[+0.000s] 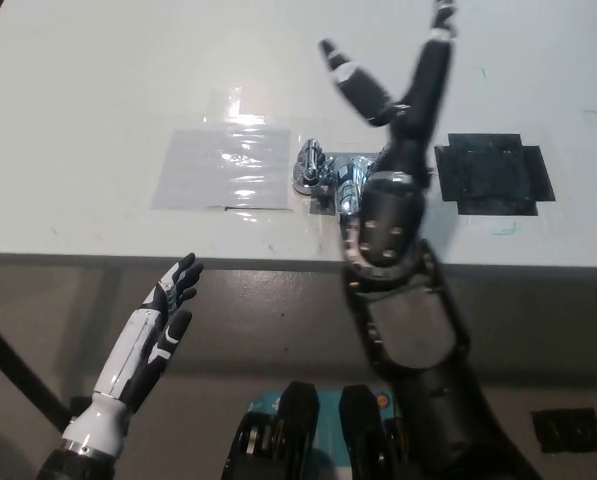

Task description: The faucet is at the center of the desk and the robot turn off the faucet by turning the right faucet handle using the right hand

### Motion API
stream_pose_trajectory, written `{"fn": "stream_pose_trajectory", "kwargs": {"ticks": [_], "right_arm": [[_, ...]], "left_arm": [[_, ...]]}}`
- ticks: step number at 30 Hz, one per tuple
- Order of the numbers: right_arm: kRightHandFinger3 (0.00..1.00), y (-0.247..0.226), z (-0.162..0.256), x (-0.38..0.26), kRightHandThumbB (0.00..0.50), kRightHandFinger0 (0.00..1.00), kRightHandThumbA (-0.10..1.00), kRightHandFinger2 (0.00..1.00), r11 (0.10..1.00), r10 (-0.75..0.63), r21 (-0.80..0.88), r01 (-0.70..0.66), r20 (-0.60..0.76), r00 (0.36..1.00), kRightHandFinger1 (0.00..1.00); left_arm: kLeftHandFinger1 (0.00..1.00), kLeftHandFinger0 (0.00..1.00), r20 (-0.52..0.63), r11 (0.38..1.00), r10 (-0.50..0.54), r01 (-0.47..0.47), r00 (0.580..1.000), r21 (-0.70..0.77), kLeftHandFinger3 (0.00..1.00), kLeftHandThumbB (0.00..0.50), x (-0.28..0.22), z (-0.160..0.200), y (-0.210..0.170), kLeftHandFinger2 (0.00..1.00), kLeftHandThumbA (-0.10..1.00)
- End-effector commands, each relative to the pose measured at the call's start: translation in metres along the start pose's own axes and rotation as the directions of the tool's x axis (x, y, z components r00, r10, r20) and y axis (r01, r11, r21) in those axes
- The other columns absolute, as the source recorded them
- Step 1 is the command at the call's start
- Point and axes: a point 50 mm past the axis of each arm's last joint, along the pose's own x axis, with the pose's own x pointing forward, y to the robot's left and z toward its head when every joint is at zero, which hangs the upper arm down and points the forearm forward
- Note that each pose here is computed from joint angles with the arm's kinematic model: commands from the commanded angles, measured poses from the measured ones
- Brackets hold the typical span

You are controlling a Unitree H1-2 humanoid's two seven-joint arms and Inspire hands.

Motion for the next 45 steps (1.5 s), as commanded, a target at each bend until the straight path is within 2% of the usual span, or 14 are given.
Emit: {"fn": "stream_pose_trajectory", "kwargs": {"ticks": [1, 2, 4, 8, 12, 15, 21, 26, 34, 35, 37, 41, 43, 45], "right_arm": [[1.00, -0.031, 0.038, 0.011, 0.138, 1.00, 1.00, 1.00, 0.993, -0.104, -0.022, 0.114, 0.264, 0.959, 1.00], [1.00, -0.049, 0.055, 0.005, 0.167, 1.00, 1.00, 1.00, 0.993, -0.108, -0.003, 0.115, 0.328, 0.938, 1.00], [1.00, -0.060, 0.067, 0.000, 0.176, 1.00, 1.00, 1.00, 0.994, -0.102, 0.002, 0.109, 0.373, 0.922, 1.00], [1.00, -0.112, 0.090, -0.043, 0.208, 1.00, 1.00, 1.00, 1.000, -0.007, -0.001, 0.009, 0.571, 0.821, 1.00], [1.00, -0.135, 0.087, -0.068, 0.177, 1.00, 1.00, 1.00, 0.998, 0.057, -0.024, -0.053, 0.597, 0.800, 1.00], [1.00, -0.164, 0.066, -0.098, 0.142, 1.00, 1.00, 1.00, 0.978, 0.207, -0.098, -0.184, 0.545, 0.812, 1.00], [1.00, -0.207, 0.008, -0.133, 0.160, 1.00, 1.00, 1.00, 0.933, 0.357, -0.170, -0.316, 0.341, 0.870, 1.00], [1.00, -0.233, -0.034, -0.149, 0.127, 1.00, 1.00, 1.00, 0.935, 0.343, -0.165, -0.315, 0.191, 0.920, 1.00], [1.00, -0.248, -0.088, -0.179, 0.165, 1.00, 1.00, 1.00, 0.924, 0.353, -0.151, -0.352, -0.024, 0.935, 1.00], [1.00, -0.248, -0.091, -0.180, 0.128, 1.00, 1.00, 1.00, 0.925, 0.351, -0.140, -0.353, -0.041, 0.936, 1.00], [1.00, -0.244, -0.098, -0.181, 0.155, 1.00, 1.00, 1.00, 0.931, 0.347, -0.096, -0.352, -0.060, 0.936, 1.00], [1.00, -0.241, -0.107, -0.181, 0.147, 1.00, 1.00, 1.00, 0.926, 0.364, -0.084, -0.369, -0.070, 0.929, 1.00], [1.00, -0.237, -0.111, -0.183, 0.185, 1.00, 1.00, 1.00, 0.916, 0.391, -0.051, -0.397, -0.097, 0.915, 1.00], [1.00, -0.236, -0.111, -0.183, 0.189, 1.00, 1.00, 1.00, 0.913, 0.400, -0.044, -0.406, -0.104, 0.911, 1.00]], "left_arm": [[1.00, 1.00, 0.049, 1.000, -0.013, 0.012, 0.999, 0.022, 1.00, 0.206, 0.004, 0.010, 0.007, 1.00, 0.94], [1.00, 1.00, 0.050, 1.000, -0.012, 0.011, 0.999, 0.024, 1.00, 0.204, 0.003, 0.009, 0.006, 1.00, 0.94], [1.00, 1.00, 0.051, 1.000, -0.011, 0.011, 0.999, 0.017, 1.00, 0.203, 0.003, 0.009, 0.006, 1.00, 0.94], [1.00, 1.00, 0.043, 1.000, -0.016, 0.016, 0.999, 0.008, 1.00, 0.208, 0.004, 0.009, 0.005, 1.00, 0.94], [1.00, 1.00, 0.045, 1.000, -0.018, 0.018, 0.999, 0.006, 1.00, 0.207, 0.004, 0.010, 0.005, 1.00, 0.94], [1.00, 1.00, 0.050, 1.000, -0.018, 0.017, 0.999, 0.006, 1.00, 0.204, 0.003, 0.010, 0.004, 1.00, 0.94], [1.00, 1.00, 0.040, 1.000, -0.007, 0.007, 0.999, -0.003, 1.00, 0.208, -0.002, 0.008, 0.001, 1.00, 0.94], [1.00, 1.00, 0.037, 0.999, 0.018, -0.016, 0.999, -0.043, 1.00, 0.251, -0.005, 0.006, 0.000, 1.00, 0.98], [1.00, 1.00, 0.022, 0.998, 0.043, -0.042, 0.999, -0.056, 1.00, 0.275, -0.013, 0.003, 0.003, 1.00, 1.00], [1.00, 1.00, 0.023, 0.998, 0.044, -0.043, 0.999, -0.056, 1.00, 0.272, -0.013, 0.002, 0.003, 1.00, 1.00], [1.00, 1.00, 0.014, 0.997, 0.047, -0.046, 0.999, -0.069, 1.00, 0.286, -0.016, 0.001, 0.002, 1.00, 1.00], [1.00, 1.00, -0.001, 0.994, 0.056, -0.056, 0.998, -0.094, 1.00, 0.298, -0.017, 0.001, 0.001, 1.00, 0.99], [1.00, 1.00, 0.001, 0.993, 0.066, -0.066, 0.998, -0.093, 1.00, 0.290, -0.016, -0.001, 0.002, 1.00, 0.99], [1.00, 1.00, 0.002, 0.993, 0.072, -0.071, 0.997, -0.095, 1.00, 0.299, -0.016, -0.001, 0.002, 1.00, 0.98]]}}
